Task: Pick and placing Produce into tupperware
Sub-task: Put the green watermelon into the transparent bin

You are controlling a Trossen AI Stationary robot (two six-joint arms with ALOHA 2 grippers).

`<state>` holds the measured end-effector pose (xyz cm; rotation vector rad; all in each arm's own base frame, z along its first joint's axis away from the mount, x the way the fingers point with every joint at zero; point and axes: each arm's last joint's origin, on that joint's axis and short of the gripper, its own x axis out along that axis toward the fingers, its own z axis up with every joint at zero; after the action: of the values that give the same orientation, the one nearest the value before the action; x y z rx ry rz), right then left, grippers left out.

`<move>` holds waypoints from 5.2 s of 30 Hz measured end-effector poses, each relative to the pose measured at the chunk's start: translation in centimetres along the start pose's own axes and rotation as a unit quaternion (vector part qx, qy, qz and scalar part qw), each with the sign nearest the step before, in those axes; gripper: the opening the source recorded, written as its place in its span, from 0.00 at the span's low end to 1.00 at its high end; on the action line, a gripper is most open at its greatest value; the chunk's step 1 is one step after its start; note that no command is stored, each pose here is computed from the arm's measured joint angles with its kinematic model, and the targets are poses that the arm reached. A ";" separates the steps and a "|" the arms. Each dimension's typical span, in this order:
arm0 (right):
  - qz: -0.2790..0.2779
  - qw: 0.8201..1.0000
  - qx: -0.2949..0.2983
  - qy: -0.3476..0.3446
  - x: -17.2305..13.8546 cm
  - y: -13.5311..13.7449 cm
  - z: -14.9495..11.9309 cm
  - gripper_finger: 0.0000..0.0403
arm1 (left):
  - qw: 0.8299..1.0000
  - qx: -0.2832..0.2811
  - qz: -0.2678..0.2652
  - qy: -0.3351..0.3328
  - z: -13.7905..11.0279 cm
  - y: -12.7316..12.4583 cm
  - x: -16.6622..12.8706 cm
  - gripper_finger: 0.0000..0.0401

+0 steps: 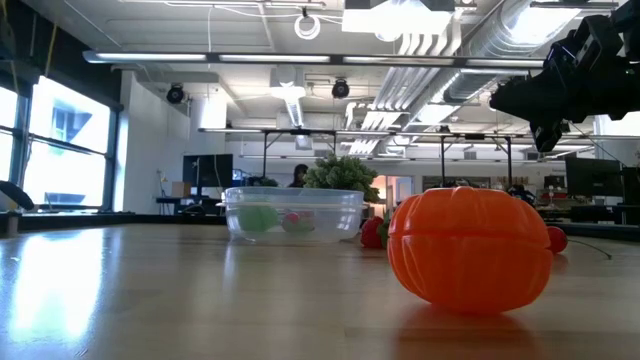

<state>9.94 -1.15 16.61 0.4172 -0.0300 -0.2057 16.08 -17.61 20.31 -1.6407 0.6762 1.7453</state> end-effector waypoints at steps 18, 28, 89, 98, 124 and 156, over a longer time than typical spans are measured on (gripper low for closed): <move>0.000 1.000 0.000 0.000 0.0 0.0 0.0 0.07 | 0.998 0.034 -0.046 0.039 -0.8 -0.3 0.0 0.97; 0.000 1.000 0.000 0.000 0.0 0.0 0.0 0.07 | 0.993 0.096 -0.044 0.053 -1.1 -0.2 -0.1 0.97; 0.000 1.000 0.000 0.000 0.0 0.0 0.0 0.07 | 0.998 -0.003 0.025 -0.062 -1.8 -0.9 5.9 0.97; 0.000 1.000 0.000 0.000 0.0 0.0 0.0 0.07 | 0.998 -0.002 0.026 -0.061 -1.8 -0.9 5.9 0.92; 0.000 1.000 0.000 0.000 0.0 0.0 0.0 0.07 | 0.998 -0.002 0.029 -0.057 -1.9 -0.9 5.9 0.72; 0.000 1.000 0.000 0.000 0.0 0.0 0.0 0.07 | 0.976 0.102 -0.100 -0.163 -1.2 -11.3 -2.9 0.75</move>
<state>9.94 -1.15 16.60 0.4171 -0.0301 -0.2055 25.34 -11.32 23.78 -1.2035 0.4976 1.6829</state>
